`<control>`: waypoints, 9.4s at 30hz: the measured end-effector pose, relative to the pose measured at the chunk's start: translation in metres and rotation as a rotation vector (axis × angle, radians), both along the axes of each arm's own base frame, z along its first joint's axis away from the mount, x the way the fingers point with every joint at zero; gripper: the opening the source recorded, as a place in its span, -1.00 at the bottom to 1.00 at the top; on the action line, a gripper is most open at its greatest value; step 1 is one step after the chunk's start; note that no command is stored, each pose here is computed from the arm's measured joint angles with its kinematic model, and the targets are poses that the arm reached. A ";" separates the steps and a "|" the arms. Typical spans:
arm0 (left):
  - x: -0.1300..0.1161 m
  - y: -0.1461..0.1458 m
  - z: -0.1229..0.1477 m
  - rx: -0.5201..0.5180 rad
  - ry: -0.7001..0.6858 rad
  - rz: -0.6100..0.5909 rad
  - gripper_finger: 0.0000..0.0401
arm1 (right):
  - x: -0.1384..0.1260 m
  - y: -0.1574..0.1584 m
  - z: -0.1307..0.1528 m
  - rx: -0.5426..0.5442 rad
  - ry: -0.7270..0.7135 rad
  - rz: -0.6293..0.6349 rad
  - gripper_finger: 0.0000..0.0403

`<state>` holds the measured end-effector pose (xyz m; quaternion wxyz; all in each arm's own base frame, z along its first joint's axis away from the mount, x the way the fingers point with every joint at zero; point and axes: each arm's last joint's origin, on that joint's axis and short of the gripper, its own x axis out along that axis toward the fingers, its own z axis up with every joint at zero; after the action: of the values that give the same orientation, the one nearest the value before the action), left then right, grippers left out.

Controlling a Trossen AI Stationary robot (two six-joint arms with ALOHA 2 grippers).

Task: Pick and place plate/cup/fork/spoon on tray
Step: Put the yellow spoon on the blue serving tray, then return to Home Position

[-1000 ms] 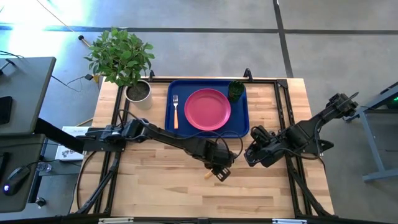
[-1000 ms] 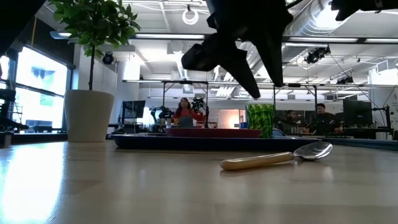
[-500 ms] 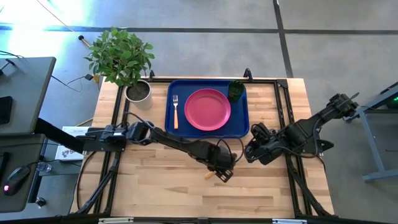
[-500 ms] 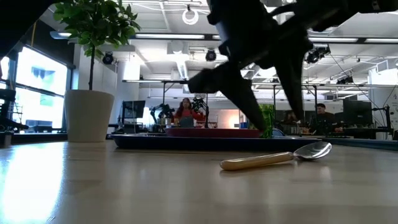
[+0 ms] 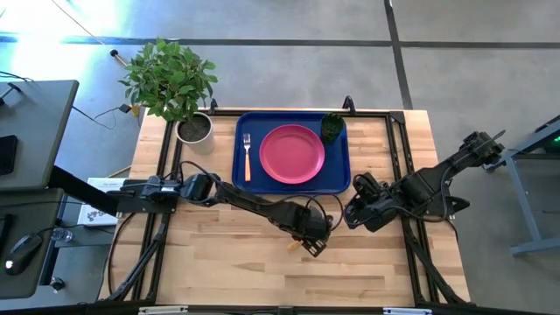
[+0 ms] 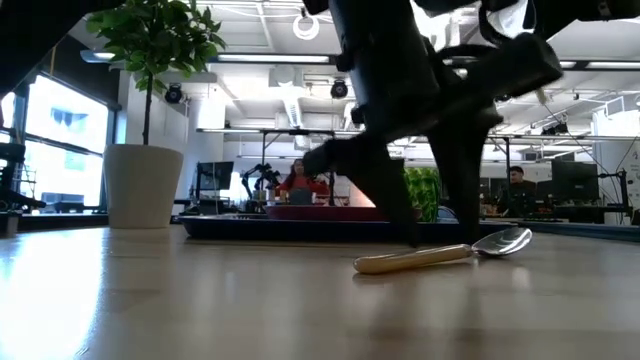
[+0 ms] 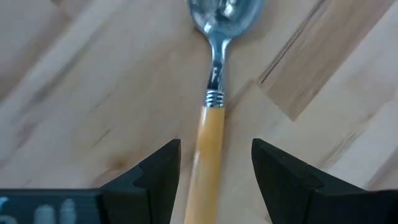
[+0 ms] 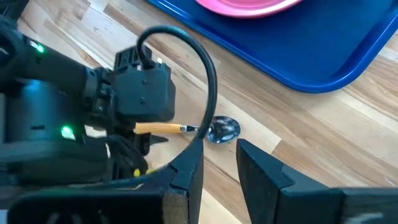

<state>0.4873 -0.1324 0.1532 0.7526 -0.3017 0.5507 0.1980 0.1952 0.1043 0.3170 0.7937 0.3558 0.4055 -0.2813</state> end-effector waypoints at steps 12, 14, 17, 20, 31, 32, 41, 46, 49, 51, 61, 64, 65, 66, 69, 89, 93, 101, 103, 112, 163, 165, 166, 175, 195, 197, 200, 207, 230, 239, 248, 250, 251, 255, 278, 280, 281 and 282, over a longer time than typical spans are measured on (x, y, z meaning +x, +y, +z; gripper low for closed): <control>0.000 0.000 -0.012 0.016 0.032 -0.001 -0.09 | 0.000 0.000 0.000 0.000 -0.003 -0.002 -0.57; 0.000 0.000 -0.013 0.024 0.032 0.002 -0.15 | 0.000 0.000 0.000 0.000 -0.005 -0.006 -0.57; -0.001 -0.002 -0.013 0.061 0.029 -0.008 -0.28 | 0.000 0.000 0.000 -0.002 -0.007 -0.008 -0.57; -0.003 -0.004 -0.014 0.105 0.037 -0.042 -0.43 | 0.000 0.000 0.000 0.001 -0.008 -0.013 -0.57; -0.007 -0.002 -0.015 0.185 0.073 -0.094 -0.71 | 0.000 0.000 0.000 0.011 -0.011 -0.029 -0.57; -0.007 -0.002 -0.015 0.188 0.074 -0.103 -0.71 | 0.000 0.000 0.000 0.010 -0.011 -0.029 -0.57; -0.007 -0.002 -0.016 0.134 0.088 -0.129 -0.72 | 0.001 -0.001 0.000 -0.001 -0.028 -0.055 -0.57; -0.007 -0.002 -0.016 0.074 0.099 -0.138 -0.73 | 0.001 -0.001 0.000 -0.001 -0.028 -0.055 -0.57; -0.007 -0.002 -0.013 0.063 0.096 -0.137 -0.73 | 0.001 -0.001 0.001 -0.001 -0.028 -0.055 -0.57; -0.007 -0.001 -0.012 0.040 0.097 -0.139 -0.73 | 0.001 -0.001 0.001 -0.001 -0.028 -0.055 -0.57; -0.006 0.001 0.002 -0.059 0.078 -0.153 -0.73 | 0.001 -0.001 0.001 0.002 -0.029 -0.054 -0.57; -0.006 0.002 0.002 -0.055 0.078 -0.150 -0.73 | 0.001 -0.001 0.001 0.003 -0.029 -0.054 -0.57; -0.006 0.002 0.003 -0.057 0.080 -0.151 -0.73 | 0.001 -0.001 0.001 0.003 -0.029 -0.054 -0.57; -0.006 0.002 0.004 -0.064 0.075 -0.153 -0.73 | 0.001 -0.001 0.001 0.003 -0.029 -0.054 -0.57; -0.006 0.002 0.008 -0.074 0.065 -0.154 -0.73 | 0.001 0.000 0.001 0.009 -0.026 -0.051 -0.57; -0.029 0.019 0.060 -0.037 0.108 -0.079 -0.73 | -0.006 -0.004 0.010 0.024 -0.073 -0.030 -0.57; -0.033 0.024 0.072 -0.021 0.100 -0.067 -0.73 | -0.014 -0.013 0.019 0.015 -0.122 -0.022 -0.57; -0.040 0.041 0.092 -0.019 0.098 -0.032 -0.73 | -0.037 -0.031 0.043 0.055 -0.274 -0.045 -0.57; -0.042 0.049 0.098 -0.019 0.098 -0.017 -0.73 | -0.041 -0.033 0.046 0.061 -0.291 -0.044 -0.57; -0.059 0.083 0.127 0.035 0.111 0.043 -0.73 | -0.044 -0.035 0.047 0.044 -0.290 -0.016 -0.57; -0.099 0.167 0.160 0.228 0.261 0.293 -0.79 | -0.047 -0.036 0.044 -0.035 -0.224 0.080 -0.57; -0.099 0.167 0.160 0.227 0.261 0.293 -0.79 | -0.047 -0.036 0.044 -0.034 -0.223 0.081 -0.57; -0.100 0.167 0.161 0.227 0.257 0.292 -0.79 | -0.047 -0.036 0.044 -0.035 -0.223 0.083 -0.57; -0.119 0.156 0.190 0.249 0.168 0.318 -0.79 | -0.047 -0.036 0.044 -0.039 -0.224 0.082 -0.57; -0.227 0.141 0.132 0.097 -0.113 0.772 -0.78 | -0.045 -0.038 0.045 0.012 -0.268 -0.027 -0.57; -0.227 0.145 0.124 0.095 -0.112 0.810 -0.78 | -0.045 -0.039 0.045 0.020 -0.271 -0.047 -0.57; -0.226 0.154 0.112 0.088 -0.131 0.850 -0.77 | -0.044 -0.042 0.045 0.027 -0.274 -0.082 -0.57; -0.225 0.174 0.094 0.080 -0.169 0.886 -0.77 | -0.040 -0.050 0.045 0.021 -0.275 -0.139 -0.57; -0.196 0.238 0.030 -0.011 -0.024 0.882 -0.77 | -0.038 -0.070 0.043 0.004 -0.228 -0.237 -0.57; -0.188 0.246 0.009 -0.052 0.001 0.891 -0.77 | -0.037 -0.071 0.043 -0.004 -0.223 -0.227 -0.57; -0.181 0.248 -0.007 -0.056 0.021 0.897 -0.77 | -0.037 -0.071 0.043 0.000 -0.221 -0.224 -0.57; -0.179 0.249 -0.010 -0.055 0.012 0.897 -0.77 | -0.037 -0.071 0.043 0.001 -0.221 -0.223 -0.57; -0.179 0.249 -0.012 -0.057 0.016 0.896 -0.77 | -0.037 -0.071 0.043 0.001 -0.221 -0.223 -0.57; -0.178 0.249 -0.014 -0.059 0.015 0.896 -0.77 | -0.037 -0.070 0.043 0.006 -0.219 -0.220 -0.57; -0.178 0.249 -0.013 -0.082 0.017 0.867 -0.31 | -0.037 -0.070 0.043 0.010 -0.217 -0.216 -0.57; -0.178 0.249 -0.013 -0.080 0.020 0.846 -0.29 | -0.037 -0.070 0.043 0.004 -0.215 -0.208 -0.57; -0.178 0.249 -0.014 -0.083 0.022 0.844 -0.29 | -0.037 -0.070 0.043 0.002 -0.214 -0.205 -0.57; -0.178 0.248 -0.014 -0.089 0.025 0.841 -0.28 | -0.037 -0.070 0.043 0.002 -0.214 -0.205 -0.57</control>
<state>0.3096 0.1159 0.1396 0.5857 -0.5300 0.3966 0.4677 0.1580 0.0340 0.3595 0.7991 0.4242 0.2805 -0.3207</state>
